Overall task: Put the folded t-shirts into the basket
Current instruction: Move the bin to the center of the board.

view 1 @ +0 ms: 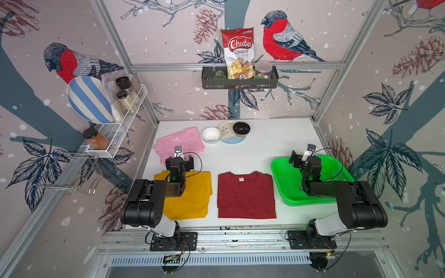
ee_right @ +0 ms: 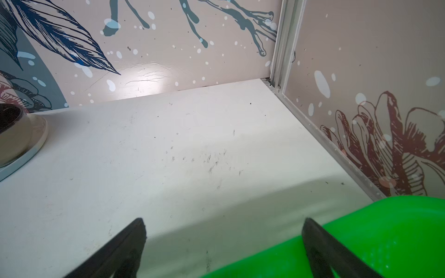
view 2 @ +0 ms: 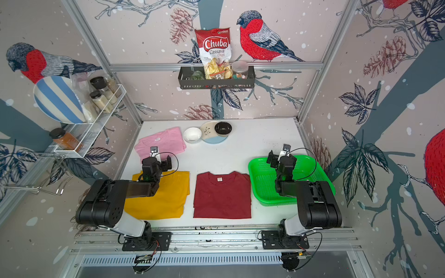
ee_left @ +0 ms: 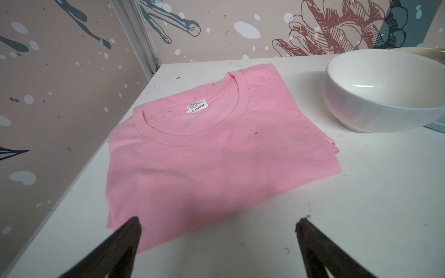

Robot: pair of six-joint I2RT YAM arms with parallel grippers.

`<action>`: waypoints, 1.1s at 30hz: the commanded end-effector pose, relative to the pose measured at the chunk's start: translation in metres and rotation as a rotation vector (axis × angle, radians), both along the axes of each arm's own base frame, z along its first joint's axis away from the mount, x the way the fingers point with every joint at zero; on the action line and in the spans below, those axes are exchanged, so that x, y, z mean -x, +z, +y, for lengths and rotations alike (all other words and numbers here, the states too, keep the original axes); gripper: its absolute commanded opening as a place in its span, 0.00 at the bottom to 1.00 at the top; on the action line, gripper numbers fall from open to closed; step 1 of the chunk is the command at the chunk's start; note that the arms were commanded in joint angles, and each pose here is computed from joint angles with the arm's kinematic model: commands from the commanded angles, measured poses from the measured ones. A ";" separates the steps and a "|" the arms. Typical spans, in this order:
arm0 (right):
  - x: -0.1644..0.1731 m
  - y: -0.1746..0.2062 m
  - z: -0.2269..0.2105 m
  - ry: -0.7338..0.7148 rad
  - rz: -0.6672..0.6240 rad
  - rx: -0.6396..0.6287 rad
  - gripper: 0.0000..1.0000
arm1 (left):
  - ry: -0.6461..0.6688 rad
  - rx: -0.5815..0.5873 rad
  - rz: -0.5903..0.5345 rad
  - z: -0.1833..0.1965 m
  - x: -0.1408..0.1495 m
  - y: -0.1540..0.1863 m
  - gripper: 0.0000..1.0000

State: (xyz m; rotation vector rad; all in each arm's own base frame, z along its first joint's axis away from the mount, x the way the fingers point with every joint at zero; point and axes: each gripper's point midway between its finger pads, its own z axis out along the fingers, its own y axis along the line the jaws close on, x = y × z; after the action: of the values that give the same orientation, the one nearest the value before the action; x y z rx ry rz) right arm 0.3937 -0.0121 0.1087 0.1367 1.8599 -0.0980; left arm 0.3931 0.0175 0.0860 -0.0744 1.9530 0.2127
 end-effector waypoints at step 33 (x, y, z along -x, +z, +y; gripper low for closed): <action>0.048 0.136 -0.036 -0.355 0.170 -0.210 1.00 | -0.091 0.001 -0.024 -0.016 -0.005 0.020 0.99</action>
State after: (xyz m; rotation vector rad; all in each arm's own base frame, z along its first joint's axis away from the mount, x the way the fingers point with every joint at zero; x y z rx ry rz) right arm 0.3803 -0.0194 0.2693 0.3561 1.8217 -0.0538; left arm 0.3931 0.0144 0.0926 -0.0602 1.9451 0.2005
